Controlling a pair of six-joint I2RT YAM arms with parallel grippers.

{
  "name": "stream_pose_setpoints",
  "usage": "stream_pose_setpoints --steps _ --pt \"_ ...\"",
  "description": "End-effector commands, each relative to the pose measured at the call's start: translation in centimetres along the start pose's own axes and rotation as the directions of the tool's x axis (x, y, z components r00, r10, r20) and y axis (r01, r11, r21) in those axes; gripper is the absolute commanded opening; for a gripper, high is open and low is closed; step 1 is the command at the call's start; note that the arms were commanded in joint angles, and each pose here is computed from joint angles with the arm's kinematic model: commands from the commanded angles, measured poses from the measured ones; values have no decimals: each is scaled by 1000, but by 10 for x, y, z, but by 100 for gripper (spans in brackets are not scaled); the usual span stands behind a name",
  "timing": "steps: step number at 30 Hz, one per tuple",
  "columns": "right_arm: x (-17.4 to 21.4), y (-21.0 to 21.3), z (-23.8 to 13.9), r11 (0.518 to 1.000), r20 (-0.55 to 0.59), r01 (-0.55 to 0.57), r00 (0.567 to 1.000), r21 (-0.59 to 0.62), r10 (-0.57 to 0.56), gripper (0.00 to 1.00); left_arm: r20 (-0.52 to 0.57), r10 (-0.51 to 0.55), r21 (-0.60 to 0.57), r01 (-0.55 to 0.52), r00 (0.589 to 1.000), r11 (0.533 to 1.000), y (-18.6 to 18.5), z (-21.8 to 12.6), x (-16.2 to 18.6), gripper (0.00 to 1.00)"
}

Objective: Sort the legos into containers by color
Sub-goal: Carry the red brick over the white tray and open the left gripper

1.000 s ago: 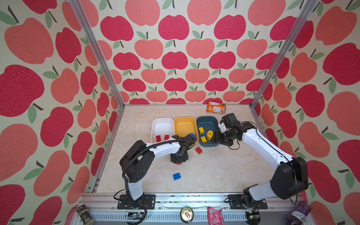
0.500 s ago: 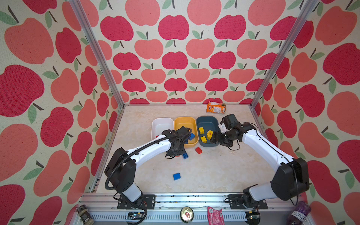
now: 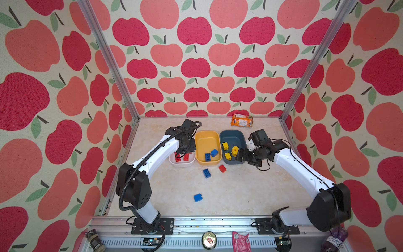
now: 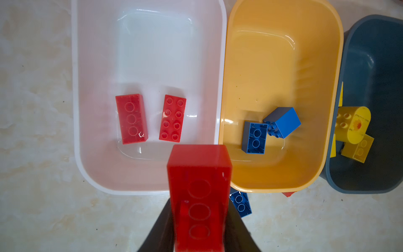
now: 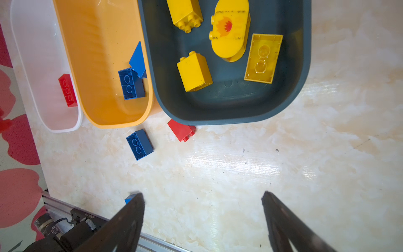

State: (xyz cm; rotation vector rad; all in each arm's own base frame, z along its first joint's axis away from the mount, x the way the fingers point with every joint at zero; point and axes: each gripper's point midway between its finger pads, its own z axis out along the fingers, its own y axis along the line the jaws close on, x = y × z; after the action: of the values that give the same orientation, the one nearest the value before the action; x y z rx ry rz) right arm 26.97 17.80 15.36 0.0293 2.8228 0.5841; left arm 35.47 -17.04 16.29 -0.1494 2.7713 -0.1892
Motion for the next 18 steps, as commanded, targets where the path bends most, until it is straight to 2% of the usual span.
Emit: stream_pose_setpoints --steps 1,9,18 --pt "5 -2 -8 1000 16 -17 1000 14 17 88 -30 90 11 -90 995 996 4 16 -15 19" --pt "9 -7 -16 999 41 -38 998 34 37 89 -56 112 24 -111 992 994 15 60 -56 19" --pt "16 -15 -22 996 58 -70 996 58 67 89 -101 112 7 -112 989 994 23 111 -78 19"
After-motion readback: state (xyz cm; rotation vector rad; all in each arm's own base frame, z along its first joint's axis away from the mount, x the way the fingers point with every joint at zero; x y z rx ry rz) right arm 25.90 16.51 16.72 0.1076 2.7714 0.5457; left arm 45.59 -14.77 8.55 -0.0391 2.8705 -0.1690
